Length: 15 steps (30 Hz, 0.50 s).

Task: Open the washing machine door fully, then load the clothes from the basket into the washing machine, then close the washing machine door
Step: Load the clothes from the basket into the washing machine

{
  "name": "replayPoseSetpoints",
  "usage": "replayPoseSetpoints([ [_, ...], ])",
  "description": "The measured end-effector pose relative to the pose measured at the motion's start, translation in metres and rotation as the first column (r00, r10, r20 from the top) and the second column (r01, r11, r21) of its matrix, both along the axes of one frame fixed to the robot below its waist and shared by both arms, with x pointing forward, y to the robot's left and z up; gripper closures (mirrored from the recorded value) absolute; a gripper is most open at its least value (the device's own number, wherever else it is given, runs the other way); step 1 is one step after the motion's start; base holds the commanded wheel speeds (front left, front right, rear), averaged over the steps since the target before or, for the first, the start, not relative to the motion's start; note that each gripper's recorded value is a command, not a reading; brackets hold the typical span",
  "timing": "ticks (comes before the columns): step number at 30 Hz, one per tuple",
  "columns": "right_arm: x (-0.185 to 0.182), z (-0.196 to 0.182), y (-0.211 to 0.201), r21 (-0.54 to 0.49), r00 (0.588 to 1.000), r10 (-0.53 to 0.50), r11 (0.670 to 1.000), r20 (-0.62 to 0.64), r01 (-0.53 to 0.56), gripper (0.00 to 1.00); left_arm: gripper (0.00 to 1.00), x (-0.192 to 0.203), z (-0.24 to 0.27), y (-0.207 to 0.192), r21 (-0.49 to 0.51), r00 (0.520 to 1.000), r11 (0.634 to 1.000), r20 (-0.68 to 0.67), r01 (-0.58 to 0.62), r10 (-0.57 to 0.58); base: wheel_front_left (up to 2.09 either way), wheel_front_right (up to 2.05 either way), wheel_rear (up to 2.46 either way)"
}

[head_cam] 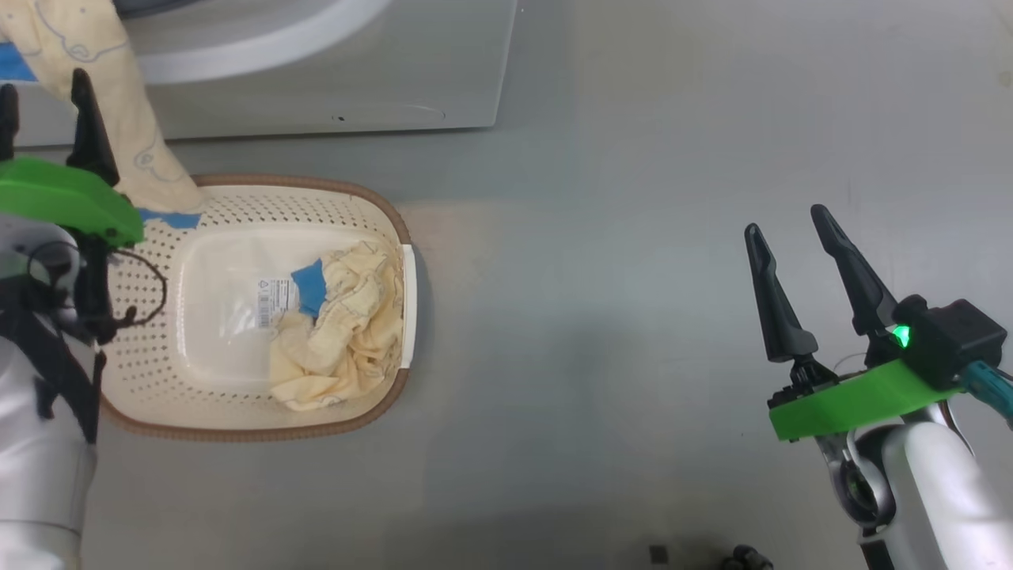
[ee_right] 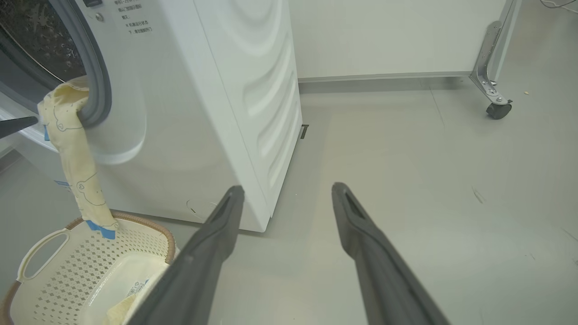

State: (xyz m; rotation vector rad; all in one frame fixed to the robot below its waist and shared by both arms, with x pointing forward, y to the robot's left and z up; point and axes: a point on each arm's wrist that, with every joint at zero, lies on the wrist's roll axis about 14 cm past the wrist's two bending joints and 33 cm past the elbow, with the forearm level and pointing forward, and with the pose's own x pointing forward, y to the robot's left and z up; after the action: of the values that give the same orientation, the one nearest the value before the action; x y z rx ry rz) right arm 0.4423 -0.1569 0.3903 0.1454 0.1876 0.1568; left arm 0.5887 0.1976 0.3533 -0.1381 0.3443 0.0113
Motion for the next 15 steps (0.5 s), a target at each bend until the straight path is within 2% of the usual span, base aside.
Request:
replayPoseSetpoints([
  [15, 0.006, -0.027, -0.008, -0.018, 0.998, -0.017, 1.000, -0.057, 0.016, 0.00, 0.00, 0.040, -0.045, 0.014, 0.034, 0.991, 0.999, -0.129, -0.042, 0.046, 0.00, 0.00, 0.00],
])
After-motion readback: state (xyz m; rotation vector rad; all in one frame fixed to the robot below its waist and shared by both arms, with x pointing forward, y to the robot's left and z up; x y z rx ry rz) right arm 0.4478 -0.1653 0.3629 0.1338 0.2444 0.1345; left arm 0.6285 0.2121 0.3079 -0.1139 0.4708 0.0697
